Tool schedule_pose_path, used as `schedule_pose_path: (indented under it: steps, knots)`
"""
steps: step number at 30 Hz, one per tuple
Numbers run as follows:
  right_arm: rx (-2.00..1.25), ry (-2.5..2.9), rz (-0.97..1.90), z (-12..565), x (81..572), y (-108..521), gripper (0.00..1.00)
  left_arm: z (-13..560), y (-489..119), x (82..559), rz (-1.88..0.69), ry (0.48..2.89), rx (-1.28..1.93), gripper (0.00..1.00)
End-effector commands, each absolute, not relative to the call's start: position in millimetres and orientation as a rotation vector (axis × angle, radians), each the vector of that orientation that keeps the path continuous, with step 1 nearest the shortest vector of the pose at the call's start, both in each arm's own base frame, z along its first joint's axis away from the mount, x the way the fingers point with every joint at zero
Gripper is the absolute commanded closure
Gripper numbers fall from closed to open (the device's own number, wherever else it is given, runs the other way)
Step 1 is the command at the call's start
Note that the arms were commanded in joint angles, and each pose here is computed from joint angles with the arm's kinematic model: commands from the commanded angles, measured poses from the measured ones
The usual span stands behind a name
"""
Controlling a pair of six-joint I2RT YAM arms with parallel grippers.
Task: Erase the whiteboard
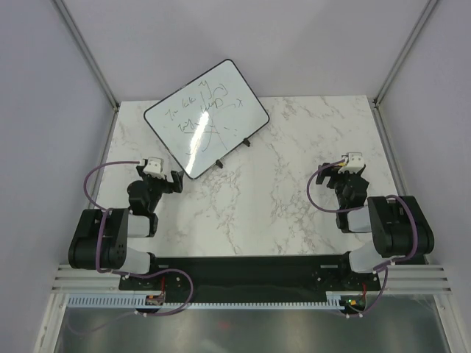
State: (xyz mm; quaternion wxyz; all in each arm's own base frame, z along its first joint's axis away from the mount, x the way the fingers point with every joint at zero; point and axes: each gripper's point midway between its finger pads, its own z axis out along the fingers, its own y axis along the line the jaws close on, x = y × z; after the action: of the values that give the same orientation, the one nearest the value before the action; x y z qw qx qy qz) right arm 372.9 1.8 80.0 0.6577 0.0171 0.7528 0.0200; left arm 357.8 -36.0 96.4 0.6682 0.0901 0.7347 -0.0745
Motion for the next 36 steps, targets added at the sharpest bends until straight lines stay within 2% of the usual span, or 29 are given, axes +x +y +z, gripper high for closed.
schedule_pose_path:
  steps: [1,4,6,7,10,16,18,19,21,25,30,36]
  knots:
    - [0.008,1.635,0.055,108,378,5,0.02,107,-36,364,-0.164,1.624,0.21,0.01]
    - [0.078,1.645,0.07,134,379,2,0.02,108,-36,364,-0.164,1.621,0.209,0.01]
    - [0.285,1.686,0.081,145,375,-11,0.02,108,-39,363,-0.181,1.623,0.239,0.01]
    - [0.298,1.656,0.119,170,384,-9,0.02,115,-41,362,-0.186,1.611,0.248,0.01]
    - [0.253,1.719,0.185,195,385,5,0.02,119,-44,362,-0.215,1.677,0.272,0.01]
    - [0.408,1.874,0.115,201,378,-10,0.08,130,-60,345,-0.33,1.798,0.338,0.01]
    - [0.446,2.003,0.053,177,370,-17,0.12,154,-66,341,-0.348,1.77,0.386,0.01]
    - [0.469,2.004,0.001,184,373,-25,0.14,135,-66,331,-0.379,1.897,0.369,0.01]
    - [0.489,2.119,-0.087,158,371,-34,0.18,150,-64,337,-0.379,1.937,0.371,0.01]
    - [0.473,2.206,-0.17,142,388,-44,0.2,172,-67,329,-0.411,1.971,0.359,0.01]
    - [0.52,2.36,-0.122,93,412,-56,0.37,189,-71,319,-0.46,2.029,0.391,0.01]
    - [0.525,2.428,-0.186,76,410,-66,0.38,182,-68,319,-0.442,2.049,0.415,0.01]
